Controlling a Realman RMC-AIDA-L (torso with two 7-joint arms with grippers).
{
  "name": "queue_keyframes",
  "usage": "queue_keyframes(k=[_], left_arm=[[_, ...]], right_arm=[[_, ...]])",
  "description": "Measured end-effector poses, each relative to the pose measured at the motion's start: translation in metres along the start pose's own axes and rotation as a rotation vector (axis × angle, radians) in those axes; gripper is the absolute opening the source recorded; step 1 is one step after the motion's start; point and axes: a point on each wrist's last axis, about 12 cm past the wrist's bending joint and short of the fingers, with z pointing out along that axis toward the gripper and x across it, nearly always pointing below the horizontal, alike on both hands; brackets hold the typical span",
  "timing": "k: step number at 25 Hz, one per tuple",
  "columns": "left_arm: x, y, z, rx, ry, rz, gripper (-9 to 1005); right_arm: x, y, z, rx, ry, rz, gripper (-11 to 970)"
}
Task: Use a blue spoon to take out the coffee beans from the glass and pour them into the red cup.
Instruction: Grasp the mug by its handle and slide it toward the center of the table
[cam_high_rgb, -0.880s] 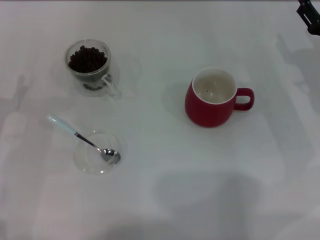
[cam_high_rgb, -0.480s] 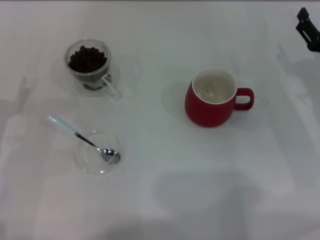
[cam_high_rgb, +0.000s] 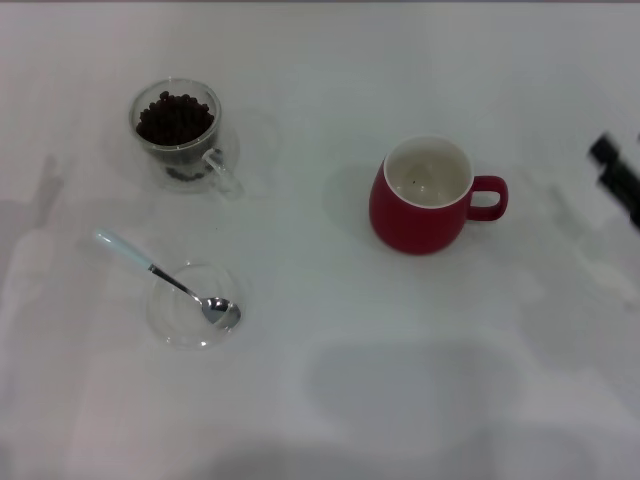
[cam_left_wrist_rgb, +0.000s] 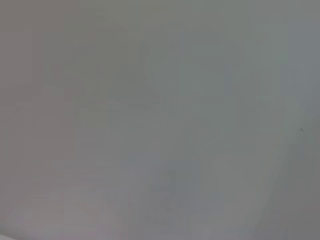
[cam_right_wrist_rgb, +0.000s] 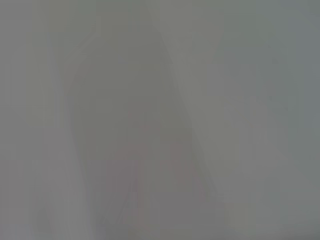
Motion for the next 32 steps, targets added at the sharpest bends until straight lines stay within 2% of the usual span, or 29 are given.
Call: queue_keyframes(k=[4, 16, 32], left_arm=[[0.0, -0.002, 0.003, 0.01, 0.0, 0.0, 887], [-0.001, -0.003, 0.006, 0.018, 0.002, 0.001, 888], [-0.002, 0.001, 0.006, 0.005, 0.003, 0.008, 887]], right_arm=[[0.013, 0.003, -0.006, -0.052, 0.127, 0.034, 857], [0.03, 0.008, 0.03, -0.083, 0.298, -0.006, 835], [0.029, 0.007, 0.063, -0.076, 0.332, -0.032, 783]])
